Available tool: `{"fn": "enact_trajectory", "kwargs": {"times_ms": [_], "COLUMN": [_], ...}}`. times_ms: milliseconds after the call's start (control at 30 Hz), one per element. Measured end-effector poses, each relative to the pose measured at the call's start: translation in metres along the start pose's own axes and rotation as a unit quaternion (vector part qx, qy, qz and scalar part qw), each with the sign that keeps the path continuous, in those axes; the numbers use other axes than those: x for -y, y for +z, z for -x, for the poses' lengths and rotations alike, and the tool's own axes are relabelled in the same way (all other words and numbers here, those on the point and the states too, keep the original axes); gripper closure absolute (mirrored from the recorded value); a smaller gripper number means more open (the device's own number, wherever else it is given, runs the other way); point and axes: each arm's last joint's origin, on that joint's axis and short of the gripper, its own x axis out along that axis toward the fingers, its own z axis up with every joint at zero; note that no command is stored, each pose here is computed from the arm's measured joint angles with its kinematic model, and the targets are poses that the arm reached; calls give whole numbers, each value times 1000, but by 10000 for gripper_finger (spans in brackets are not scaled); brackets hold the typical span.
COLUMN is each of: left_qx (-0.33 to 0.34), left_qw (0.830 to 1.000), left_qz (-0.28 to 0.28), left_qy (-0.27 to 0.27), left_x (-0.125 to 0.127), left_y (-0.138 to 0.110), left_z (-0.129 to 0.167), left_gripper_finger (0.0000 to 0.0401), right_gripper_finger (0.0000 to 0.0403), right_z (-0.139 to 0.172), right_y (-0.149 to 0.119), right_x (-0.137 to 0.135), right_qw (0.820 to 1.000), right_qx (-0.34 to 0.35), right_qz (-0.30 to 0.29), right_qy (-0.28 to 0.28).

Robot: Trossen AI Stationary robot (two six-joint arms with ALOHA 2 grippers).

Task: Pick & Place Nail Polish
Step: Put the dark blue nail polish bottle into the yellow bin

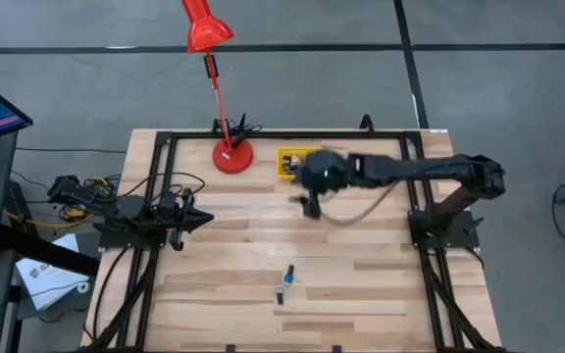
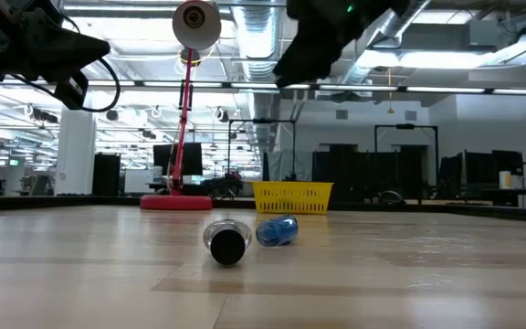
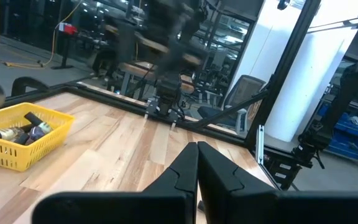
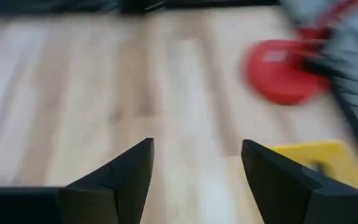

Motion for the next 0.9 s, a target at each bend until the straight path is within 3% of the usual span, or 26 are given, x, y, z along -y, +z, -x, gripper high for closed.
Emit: {"fn": "enact_trajectory", "kwargs": {"times_ms": [200, 367, 533, 900], "left_qx": [0, -1, -1, -12], "left_qw": [1000, 1000, 1000, 1000], "left_qz": [0, 0, 0, -5], "left_qy": [0, 0, 0, 3], "left_x": [0, 0, 1, 1], "left_y": [0, 0, 0, -2], "left_z": [0, 0, -1, -3], "left_gripper_finger": [400, 400, 400, 400], "right_gripper_finger": [173, 173, 173, 173], "right_z": [-12, -34, -64, -122], "right_y": [-7, -25, -43, -64], "right_x": [-56, -87, -106, -134], "right_qw": [985, 949, 923, 870], "right_qx": [-17, -41, -64, -80], "right_qz": [146, 269, 307, 387], "right_qy": [92, 158, 222, 295]}}
